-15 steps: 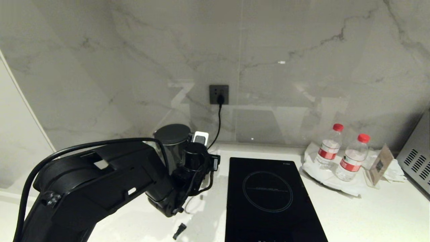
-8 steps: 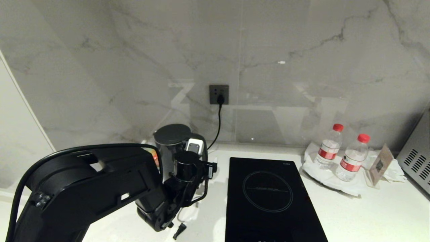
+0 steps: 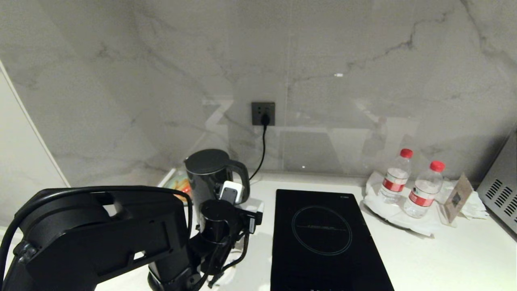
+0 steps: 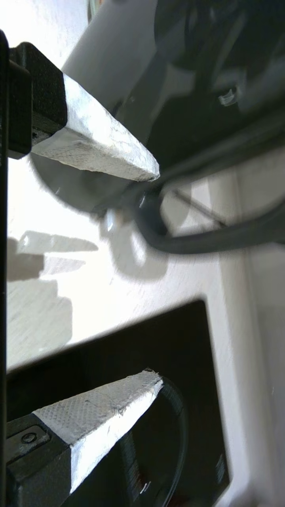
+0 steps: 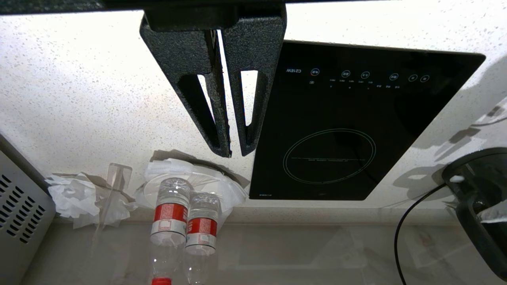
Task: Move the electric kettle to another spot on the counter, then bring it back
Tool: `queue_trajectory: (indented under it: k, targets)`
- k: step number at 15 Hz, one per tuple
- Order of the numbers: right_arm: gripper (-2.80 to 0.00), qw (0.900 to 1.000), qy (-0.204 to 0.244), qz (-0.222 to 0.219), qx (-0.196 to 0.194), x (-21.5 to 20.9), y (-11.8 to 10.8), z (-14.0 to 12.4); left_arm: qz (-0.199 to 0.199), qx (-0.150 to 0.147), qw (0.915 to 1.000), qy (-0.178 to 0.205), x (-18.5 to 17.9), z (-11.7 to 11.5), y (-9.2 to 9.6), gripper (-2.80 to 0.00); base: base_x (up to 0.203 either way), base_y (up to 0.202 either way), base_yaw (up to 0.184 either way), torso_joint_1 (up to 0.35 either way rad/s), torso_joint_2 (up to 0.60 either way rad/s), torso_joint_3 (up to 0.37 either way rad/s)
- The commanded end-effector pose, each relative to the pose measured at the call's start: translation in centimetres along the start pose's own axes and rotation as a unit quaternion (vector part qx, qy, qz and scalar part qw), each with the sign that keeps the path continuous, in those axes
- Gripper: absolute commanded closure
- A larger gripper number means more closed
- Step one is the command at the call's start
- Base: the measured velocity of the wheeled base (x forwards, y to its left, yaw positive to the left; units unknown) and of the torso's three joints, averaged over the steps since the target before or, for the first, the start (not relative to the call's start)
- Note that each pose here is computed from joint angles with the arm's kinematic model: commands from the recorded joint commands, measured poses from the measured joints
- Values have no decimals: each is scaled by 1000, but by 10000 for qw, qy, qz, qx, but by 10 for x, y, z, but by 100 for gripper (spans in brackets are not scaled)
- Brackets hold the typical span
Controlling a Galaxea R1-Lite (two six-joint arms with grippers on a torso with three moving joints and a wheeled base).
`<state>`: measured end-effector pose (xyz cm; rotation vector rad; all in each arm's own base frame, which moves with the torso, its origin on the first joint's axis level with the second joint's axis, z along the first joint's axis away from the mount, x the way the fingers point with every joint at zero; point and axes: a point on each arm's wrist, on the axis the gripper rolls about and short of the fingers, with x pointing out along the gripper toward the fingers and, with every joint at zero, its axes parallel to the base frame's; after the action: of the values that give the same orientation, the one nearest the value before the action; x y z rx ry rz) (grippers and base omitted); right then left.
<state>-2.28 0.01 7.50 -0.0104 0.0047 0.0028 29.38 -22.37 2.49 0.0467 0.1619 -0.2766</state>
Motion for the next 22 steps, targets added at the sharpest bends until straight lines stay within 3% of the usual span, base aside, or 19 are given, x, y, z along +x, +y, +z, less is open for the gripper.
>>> queue_trajectory:
  k: [1,5,6,14,18,22]
  targets:
    - [0,10000,0,2,-2,0,0,0,-2,20,10000,81,-4,-6,0,-280,0,0,0,0,0,0]
    - [0,10000,0,2,-2,0,0,0,-12,0,10000,31,-3,-4,-1,-280,0,0,0,0,0,0]
    - [0,10000,0,2,-2,0,0,0,-12,0,10000,31,-3,-4,-1,0,0,0,0,0,0,0]
    - [0,10000,0,2,-2,0,0,0,12,9,9998,206,-8,-14,3,0,0,0,0,0,0,0]
    - [0,10000,0,2,-2,0,0,0,13,-11,9998,175,-56,8,23,0,0,0,0,0,0,0]
    - [0,10000,0,2,-2,0,0,0,-14,-268,9991,-323,-113,50,44,0,0,0,0,0,0,0]
